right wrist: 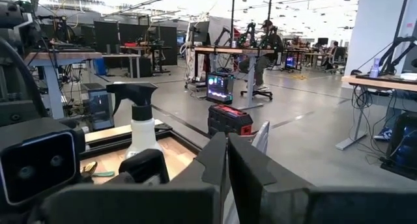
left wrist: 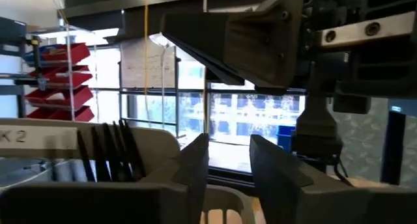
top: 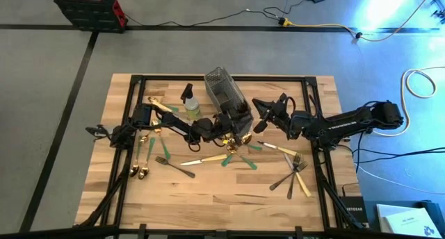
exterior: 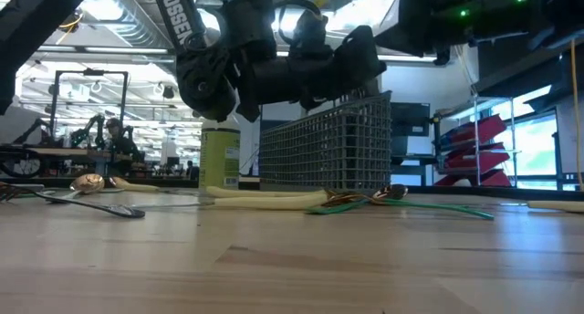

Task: Sort silverware
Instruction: Put the black fork into the gray silverware organizer

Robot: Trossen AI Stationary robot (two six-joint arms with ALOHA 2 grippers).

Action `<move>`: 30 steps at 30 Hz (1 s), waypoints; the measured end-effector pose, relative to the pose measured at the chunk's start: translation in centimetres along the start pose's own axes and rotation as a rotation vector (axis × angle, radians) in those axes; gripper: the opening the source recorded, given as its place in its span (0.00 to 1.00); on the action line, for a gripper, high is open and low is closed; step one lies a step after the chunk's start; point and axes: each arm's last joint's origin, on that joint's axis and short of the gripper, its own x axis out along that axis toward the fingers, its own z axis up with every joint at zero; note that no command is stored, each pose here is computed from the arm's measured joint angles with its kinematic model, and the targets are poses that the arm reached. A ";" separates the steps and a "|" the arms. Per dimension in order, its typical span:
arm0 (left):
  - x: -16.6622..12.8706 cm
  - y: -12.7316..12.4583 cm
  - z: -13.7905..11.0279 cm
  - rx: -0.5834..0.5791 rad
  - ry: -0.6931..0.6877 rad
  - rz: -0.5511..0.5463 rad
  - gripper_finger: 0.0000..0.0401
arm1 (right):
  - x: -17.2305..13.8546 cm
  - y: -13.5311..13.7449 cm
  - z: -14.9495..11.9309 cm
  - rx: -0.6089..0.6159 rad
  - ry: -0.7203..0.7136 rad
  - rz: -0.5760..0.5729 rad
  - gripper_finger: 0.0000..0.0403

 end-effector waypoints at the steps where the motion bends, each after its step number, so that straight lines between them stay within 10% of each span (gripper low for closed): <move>1: 0.0 0.0 0.0 0.004 0.001 0.011 0.26 | 0.0 0.0 -0.1 -0.004 0.005 0.001 0.00; 10: -0.5 -1.2 1.9 0.061 -0.106 0.015 0.28 | 0.0 0.2 -0.7 -0.049 0.061 0.057 0.00; 19: -2.7 -5.6 10.0 0.091 -0.268 0.004 0.28 | -0.1 0.5 -0.7 -0.078 0.062 0.155 0.00; 26: -7.1 -9.3 16.8 0.303 -0.147 0.199 0.28 | -0.2 0.8 -1.0 -0.086 0.079 0.272 0.00; 30: -12.2 -9.1 19.2 0.222 -0.155 0.098 0.28 | -0.7 1.5 -1.0 -0.146 0.078 0.313 0.00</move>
